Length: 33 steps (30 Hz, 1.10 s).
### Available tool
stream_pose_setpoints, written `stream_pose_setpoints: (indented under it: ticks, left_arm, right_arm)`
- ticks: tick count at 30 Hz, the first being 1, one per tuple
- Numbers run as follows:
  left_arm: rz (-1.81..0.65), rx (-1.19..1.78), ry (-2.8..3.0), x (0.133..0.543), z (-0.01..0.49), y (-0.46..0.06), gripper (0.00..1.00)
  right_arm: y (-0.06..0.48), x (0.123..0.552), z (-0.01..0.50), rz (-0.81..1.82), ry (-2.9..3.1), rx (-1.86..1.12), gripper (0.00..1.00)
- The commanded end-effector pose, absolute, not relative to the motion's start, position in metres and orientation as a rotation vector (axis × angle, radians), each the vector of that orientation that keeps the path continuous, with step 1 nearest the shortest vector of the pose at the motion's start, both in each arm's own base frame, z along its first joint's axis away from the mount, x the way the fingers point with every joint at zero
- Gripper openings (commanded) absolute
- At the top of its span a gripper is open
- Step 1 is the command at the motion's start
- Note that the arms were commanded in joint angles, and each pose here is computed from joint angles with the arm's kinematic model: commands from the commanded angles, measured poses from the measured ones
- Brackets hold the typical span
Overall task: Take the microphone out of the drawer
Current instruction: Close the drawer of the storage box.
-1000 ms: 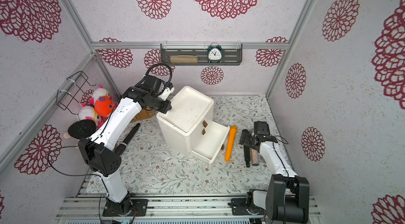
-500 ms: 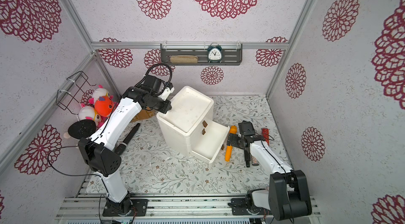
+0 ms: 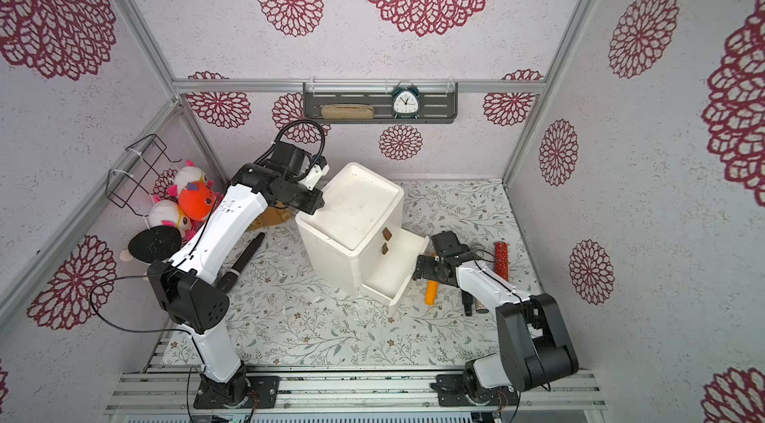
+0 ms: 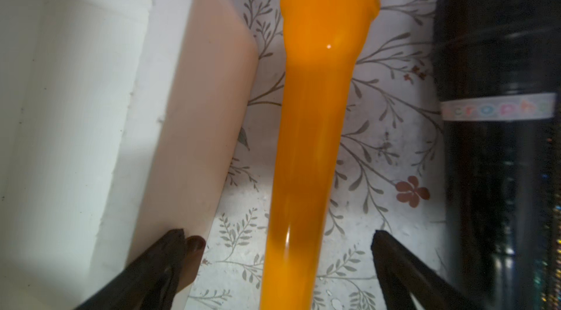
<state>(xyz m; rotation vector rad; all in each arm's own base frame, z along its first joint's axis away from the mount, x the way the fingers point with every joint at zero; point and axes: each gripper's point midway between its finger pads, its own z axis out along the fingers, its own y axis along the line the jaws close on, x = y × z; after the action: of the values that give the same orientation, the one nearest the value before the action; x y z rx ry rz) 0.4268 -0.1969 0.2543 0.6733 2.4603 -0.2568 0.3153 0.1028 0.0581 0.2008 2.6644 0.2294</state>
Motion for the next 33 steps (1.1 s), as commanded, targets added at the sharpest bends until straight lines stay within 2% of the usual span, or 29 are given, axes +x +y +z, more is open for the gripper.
stream_pose_setpoints:
  ticks: [1, 15, 33]
  left_arm:
    - [-0.329, 0.732, 2.537, 0.411, 0.232, -0.207, 0.0]
    - [-0.349, 0.744, 2.535, 0.41, 0.233, -0.21, 0.0]
    - [-0.348, 0.751, 2.544, 0.41, 0.23, -0.212, 0.0]
  right_arm:
    - [0.138, 0.345, 0.084, 0.378, 2.546, 0.171, 0.99]
    - [0.206, 0.373, 0.07, 0.44, 2.551, 0.156, 0.99]
    - [0.178, 0.362, 0.079, 0.28, 2.558, 0.14, 0.99]
